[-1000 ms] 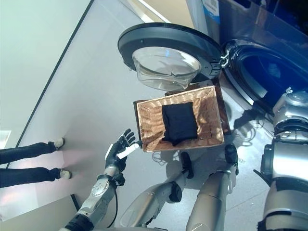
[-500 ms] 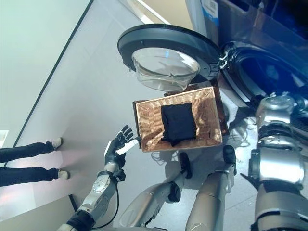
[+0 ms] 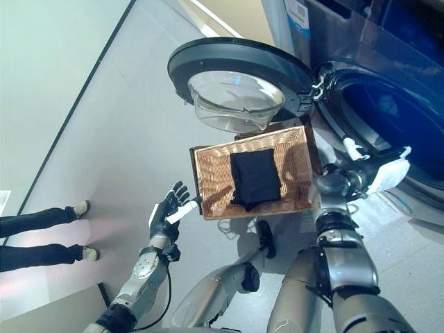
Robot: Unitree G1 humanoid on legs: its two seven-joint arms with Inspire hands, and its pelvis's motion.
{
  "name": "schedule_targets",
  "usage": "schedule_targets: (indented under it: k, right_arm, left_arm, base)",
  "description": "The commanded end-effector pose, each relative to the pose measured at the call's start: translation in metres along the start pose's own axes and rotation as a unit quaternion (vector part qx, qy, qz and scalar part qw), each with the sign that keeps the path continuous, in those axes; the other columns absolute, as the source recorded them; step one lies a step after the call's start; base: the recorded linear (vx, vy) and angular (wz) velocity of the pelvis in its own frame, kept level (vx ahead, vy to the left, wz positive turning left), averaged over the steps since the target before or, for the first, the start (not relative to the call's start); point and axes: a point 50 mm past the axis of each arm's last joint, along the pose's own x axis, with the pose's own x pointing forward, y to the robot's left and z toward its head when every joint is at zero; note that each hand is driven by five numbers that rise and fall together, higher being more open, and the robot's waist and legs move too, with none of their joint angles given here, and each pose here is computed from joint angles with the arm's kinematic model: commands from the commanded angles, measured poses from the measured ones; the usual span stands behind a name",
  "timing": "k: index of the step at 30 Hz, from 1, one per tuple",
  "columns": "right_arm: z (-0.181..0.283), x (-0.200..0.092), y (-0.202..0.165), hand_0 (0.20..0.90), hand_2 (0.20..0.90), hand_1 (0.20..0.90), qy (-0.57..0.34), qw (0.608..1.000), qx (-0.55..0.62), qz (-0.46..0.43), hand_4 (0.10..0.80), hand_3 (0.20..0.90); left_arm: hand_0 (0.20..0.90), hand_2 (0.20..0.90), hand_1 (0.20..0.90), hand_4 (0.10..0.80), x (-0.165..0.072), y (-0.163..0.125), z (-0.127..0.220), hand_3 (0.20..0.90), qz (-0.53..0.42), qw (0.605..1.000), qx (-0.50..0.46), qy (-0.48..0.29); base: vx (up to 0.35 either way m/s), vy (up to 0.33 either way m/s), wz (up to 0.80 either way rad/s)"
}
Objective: Pick up the clothes and place them into the washing machine
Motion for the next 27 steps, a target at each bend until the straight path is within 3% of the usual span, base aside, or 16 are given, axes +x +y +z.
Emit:
schedule_targets:
  k: [1, 10, 14, 21, 27]
  right_arm:
    - [0.021, -0.005, 0.001, 0.900, 0.900, 0.900, -0.095, 0.995, 0.028, 0.006, 0.800, 0.900]
    - [0.005, -0.053, 0.021, 0.900, 0.900, 0.900, -0.147, 0.977, 0.011, 0.153, 0.800, 0.900]
    - [0.002, -0.073, 0.029, 0.900, 0.900, 0.900, -0.194, 0.950, -0.014, 0.245, 0.800, 0.900]
    - [-0.005, -0.097, 0.039, 0.900, 0.900, 0.900, -0.250, 0.914, -0.076, 0.312, 0.800, 0.900]
    - [-0.004, -0.121, 0.052, 0.900, 0.900, 0.900, -0.270, 0.886, -0.085, 0.368, 0.800, 0.900]
  left_arm:
    - [0.900, 0.900, 0.900, 0.800, 0.000, 0.016, 0.018, 0.900, 0.041, 0.997, 0.000, -0.068]
    - [0.900, 0.900, 0.900, 0.800, 0.002, 0.026, 0.014, 0.900, 0.066, 0.996, 0.023, -0.063]
    - [0.900, 0.900, 0.900, 0.800, 0.004, 0.042, -0.001, 0.900, 0.104, 0.992, 0.071, -0.027]
    - [0.900, 0.900, 0.900, 0.800, 0.006, 0.060, -0.026, 0.900, 0.157, 0.980, 0.114, 0.041]
    - [0.900, 0.900, 0.900, 0.800, 0.010, 0.061, -0.021, 0.900, 0.163, 0.980, 0.112, 0.031]
  base:
    - [0.000, 0.000, 0.00]
    - [-0.001, -0.011, 0.01]
    - [-0.007, -0.035, 0.01]
    - [0.001, -0.013, 0.01]
    - [0.002, -0.014, 0.05]
